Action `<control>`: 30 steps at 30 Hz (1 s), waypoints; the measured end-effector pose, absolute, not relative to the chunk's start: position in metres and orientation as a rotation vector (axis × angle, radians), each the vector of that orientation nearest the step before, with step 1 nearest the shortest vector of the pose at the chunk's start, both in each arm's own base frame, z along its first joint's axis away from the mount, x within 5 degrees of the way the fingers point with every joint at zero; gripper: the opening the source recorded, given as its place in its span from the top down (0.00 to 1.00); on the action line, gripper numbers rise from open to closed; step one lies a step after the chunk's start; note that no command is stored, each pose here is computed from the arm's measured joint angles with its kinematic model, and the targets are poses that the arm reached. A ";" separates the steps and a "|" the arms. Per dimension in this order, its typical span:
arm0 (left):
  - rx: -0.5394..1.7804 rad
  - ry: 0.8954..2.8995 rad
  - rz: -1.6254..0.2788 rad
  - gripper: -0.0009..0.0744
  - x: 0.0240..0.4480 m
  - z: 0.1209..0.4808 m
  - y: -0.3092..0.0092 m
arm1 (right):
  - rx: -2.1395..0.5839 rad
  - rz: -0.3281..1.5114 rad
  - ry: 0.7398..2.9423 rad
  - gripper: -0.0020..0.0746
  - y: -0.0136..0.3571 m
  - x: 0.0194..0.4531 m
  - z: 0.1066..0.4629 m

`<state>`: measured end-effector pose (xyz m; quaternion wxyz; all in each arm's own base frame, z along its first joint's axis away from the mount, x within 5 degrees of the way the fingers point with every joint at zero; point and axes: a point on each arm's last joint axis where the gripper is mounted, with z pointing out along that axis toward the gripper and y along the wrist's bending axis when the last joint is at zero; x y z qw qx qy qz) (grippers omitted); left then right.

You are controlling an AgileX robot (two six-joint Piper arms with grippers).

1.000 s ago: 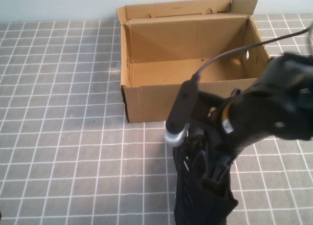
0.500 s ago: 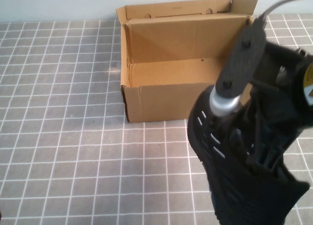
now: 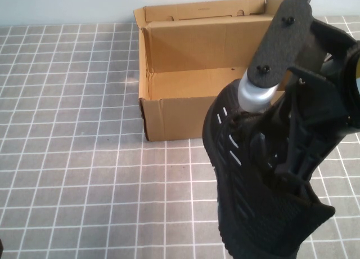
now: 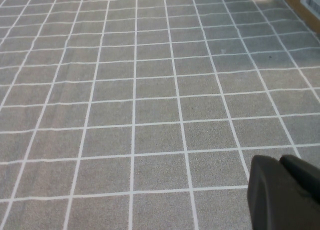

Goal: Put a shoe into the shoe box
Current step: Pick up the shoe from the table, then hand over the shoe

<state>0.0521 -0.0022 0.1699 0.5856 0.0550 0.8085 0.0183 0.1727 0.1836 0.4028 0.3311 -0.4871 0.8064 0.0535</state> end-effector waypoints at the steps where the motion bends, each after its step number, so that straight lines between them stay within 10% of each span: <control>1: 0.128 1.886 0.043 0.99 0.052 0.170 -0.002 | -1.273 0.149 2.110 0.98 0.184 0.172 0.403; 30: -0.214 1.626 -0.417 0.99 0.053 0.210 -0.012 | -1.229 0.209 2.182 0.98 0.195 0.178 0.396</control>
